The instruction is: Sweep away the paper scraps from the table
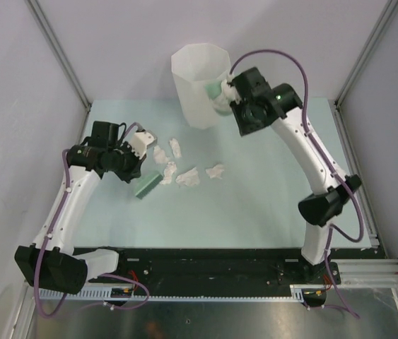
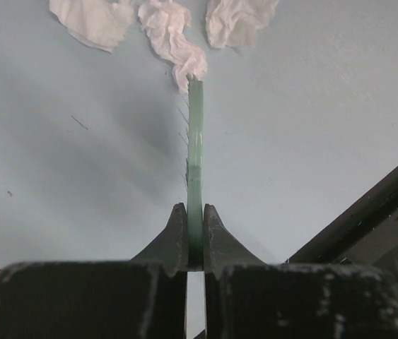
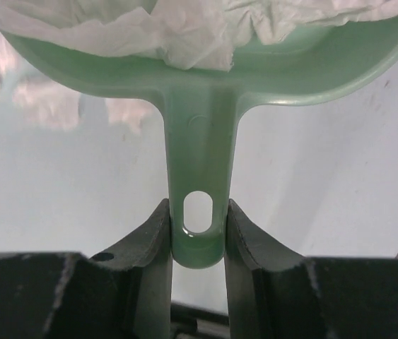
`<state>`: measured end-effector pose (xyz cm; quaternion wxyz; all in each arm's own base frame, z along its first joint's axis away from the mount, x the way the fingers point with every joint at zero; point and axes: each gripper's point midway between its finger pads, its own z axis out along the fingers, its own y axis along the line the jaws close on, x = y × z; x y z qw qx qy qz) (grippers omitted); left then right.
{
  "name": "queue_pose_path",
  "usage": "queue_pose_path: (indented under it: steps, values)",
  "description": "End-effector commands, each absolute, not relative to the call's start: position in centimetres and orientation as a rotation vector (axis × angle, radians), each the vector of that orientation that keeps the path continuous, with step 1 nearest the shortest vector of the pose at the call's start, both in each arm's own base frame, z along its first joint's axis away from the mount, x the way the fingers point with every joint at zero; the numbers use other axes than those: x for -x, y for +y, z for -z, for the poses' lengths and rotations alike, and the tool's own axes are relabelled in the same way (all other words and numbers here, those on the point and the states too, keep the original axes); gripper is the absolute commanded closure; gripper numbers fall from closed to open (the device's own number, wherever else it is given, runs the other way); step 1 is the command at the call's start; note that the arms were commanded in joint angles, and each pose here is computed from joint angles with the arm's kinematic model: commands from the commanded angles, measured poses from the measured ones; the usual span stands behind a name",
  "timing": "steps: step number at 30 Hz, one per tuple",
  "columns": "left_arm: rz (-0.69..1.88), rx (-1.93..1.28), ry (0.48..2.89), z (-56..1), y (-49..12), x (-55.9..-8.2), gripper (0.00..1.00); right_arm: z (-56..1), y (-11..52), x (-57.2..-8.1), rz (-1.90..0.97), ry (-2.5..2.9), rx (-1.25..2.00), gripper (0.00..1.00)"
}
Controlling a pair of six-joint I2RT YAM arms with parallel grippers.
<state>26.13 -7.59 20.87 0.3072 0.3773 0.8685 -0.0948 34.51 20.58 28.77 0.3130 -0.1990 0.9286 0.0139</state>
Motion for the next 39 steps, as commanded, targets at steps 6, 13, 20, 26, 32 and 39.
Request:
queue_pose_path:
  steps: [6, 13, 20, 26, 32, 39]
  values:
    - [0.243, -1.007, 2.274, -20.4, -7.1, -26.2, 1.00, -34.0, 17.1, -40.7, 0.056, 2.284, 0.375, 1.00]
    - [0.259, -0.999, 2.287, -20.1, -7.1, -26.3, 1.00, -37.8, 17.0, -46.7, 0.054, 2.054, 0.253, 1.00]
    - [0.282, -1.001, 2.311, -19.2, -7.2, -25.9, 1.00, -42.0, 19.5, -53.0, 0.122, 1.754, 0.191, 1.00]
    - [0.294, -1.001, 2.323, -18.5, -7.1, -25.4, 1.00, -40.8, 22.8, -56.7, 0.484, 1.596, 0.331, 1.00]
    - [0.315, -0.999, 2.326, -18.2, -7.2, -25.2, 1.00, -44.1, 21.4, -56.5, 0.814, 1.424, 0.365, 1.00]
    - [0.343, -1.000, 2.318, -18.2, -7.6, -25.0, 1.00, -45.4, 19.7, -56.1, 1.279, 1.267, 0.652, 0.98]
